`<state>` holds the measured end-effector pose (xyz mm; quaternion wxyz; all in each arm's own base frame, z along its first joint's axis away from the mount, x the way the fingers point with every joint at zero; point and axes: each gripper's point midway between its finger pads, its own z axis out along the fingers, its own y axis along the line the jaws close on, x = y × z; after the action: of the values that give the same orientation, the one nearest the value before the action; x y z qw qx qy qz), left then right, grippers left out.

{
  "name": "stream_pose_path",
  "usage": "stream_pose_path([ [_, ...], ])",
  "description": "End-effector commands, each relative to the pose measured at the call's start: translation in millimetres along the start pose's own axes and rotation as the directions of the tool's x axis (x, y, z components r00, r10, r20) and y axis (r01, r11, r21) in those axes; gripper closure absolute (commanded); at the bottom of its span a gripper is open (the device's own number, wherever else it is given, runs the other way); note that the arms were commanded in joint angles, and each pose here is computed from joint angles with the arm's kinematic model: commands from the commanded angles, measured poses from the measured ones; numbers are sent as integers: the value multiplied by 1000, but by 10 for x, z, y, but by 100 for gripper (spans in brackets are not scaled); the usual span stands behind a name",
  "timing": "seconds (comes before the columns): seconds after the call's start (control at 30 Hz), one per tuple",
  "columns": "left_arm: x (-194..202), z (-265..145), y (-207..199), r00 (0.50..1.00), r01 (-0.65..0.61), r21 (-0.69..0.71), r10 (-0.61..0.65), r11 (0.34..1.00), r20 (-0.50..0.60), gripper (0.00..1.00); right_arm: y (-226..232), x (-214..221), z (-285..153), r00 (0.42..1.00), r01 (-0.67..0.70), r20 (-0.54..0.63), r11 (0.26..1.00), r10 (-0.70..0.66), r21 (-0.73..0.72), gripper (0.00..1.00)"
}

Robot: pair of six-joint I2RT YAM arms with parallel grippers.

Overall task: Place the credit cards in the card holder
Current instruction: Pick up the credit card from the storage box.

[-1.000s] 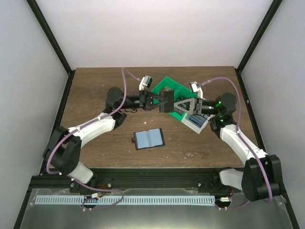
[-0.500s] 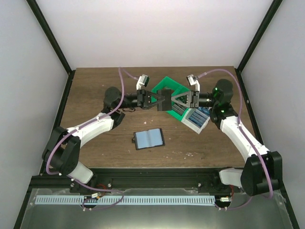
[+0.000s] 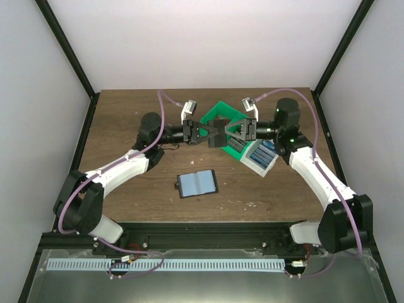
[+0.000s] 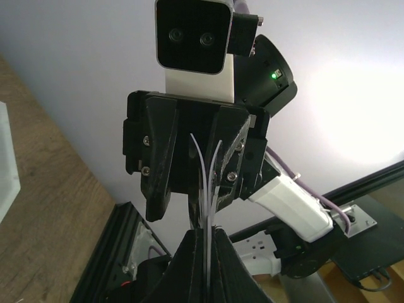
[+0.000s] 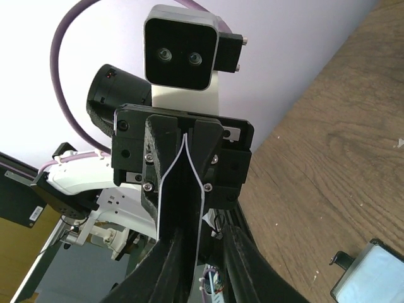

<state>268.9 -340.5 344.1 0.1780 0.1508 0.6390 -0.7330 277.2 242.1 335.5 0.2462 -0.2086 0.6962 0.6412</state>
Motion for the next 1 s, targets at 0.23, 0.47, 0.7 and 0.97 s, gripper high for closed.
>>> stream_pose_path([
  [0.23,114,75,-387,994,-100,43,102,994,-42,100,70,-7,154,1000,-21,21,999,22,-46,99],
  [0.47,45,-110,-219,1000,-21,-6,21,1000,16,100,52,-302,-43,980,-117,155,992,121,-40,100],
  [0.7,42,-227,0,996,70,-39,-68,997,51,97,115,-483,-114,963,-184,186,980,194,-70,100],
  [0.97,-12,-265,128,991,112,-56,-107,992,81,97,23,-599,-245,939,-238,242,970,242,-47,100],
])
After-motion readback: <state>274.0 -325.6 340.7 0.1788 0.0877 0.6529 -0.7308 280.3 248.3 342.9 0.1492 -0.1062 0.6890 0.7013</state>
